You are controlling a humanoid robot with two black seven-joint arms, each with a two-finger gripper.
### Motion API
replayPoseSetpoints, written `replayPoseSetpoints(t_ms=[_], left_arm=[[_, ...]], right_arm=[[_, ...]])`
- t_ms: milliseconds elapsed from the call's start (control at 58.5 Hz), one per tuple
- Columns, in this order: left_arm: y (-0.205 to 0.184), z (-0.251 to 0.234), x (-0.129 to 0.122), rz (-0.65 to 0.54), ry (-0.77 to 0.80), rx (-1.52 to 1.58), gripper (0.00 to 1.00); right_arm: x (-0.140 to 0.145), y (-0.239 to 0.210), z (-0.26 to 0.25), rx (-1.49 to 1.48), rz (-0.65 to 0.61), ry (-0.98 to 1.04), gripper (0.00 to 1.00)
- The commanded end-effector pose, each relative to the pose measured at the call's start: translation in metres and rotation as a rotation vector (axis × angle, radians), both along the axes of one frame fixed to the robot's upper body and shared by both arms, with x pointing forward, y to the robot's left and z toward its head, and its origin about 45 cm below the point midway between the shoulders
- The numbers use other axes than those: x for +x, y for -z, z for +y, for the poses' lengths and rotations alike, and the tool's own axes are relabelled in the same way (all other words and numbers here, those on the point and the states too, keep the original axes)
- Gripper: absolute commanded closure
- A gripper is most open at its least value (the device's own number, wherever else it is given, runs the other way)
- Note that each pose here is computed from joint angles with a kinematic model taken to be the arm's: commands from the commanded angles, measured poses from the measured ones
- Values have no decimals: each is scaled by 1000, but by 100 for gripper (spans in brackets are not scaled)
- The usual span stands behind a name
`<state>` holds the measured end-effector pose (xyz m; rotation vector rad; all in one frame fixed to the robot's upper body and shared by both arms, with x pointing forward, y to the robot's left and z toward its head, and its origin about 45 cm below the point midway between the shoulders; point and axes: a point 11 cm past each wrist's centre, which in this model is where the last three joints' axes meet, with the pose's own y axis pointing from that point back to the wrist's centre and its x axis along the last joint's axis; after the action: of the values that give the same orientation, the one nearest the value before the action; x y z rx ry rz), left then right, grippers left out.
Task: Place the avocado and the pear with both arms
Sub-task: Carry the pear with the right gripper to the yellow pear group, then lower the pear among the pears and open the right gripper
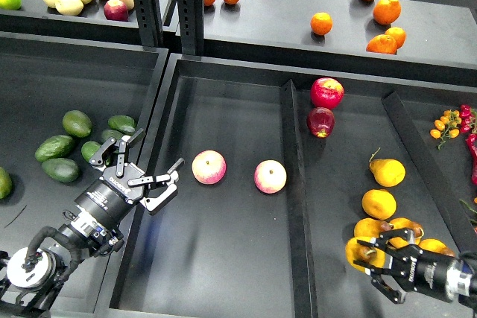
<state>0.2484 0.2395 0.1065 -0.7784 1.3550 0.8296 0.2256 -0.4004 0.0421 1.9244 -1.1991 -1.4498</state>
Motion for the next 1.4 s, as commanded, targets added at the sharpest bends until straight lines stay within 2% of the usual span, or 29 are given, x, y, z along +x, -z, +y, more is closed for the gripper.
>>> replayPoseSetpoints(t_ms=[0,410,700,939,991,1025,1059,1144,1179,1384], left_arm=[[0,0,-1,1,0,0,1],[2,0,-6,10,-2,-1,1],[3,0,-7,12,0,-2,1],[4,0,-8,15,-1,-3,1],[3,-1,-8,15,2,-4,1],[4,-2,-8,16,4,-2,1],[4,-2,-8,15,5,-4,1],[4,-3,-9,18,9,-5,1],[4,-4,-9,18,10,-3,1],[5,-3,-9,20,9,-5,1]], right_arm=[[-5,6,-11,-23,21,29,92],[-9,21,-21,-51,55,87,88],[-11,22,-21,-52,60,88,79],[-10,22,-21,-54,58,84,54],[-10,22,-21,-54,58,84,45],[-10,22,-21,-55,58,83,36],[-10,22,-20,-54,59,81,22],[-10,22,-20,-54,57,77,4],[-9,20,-22,-60,55,78,2],[-1,11,-28,-65,31,80,1]])
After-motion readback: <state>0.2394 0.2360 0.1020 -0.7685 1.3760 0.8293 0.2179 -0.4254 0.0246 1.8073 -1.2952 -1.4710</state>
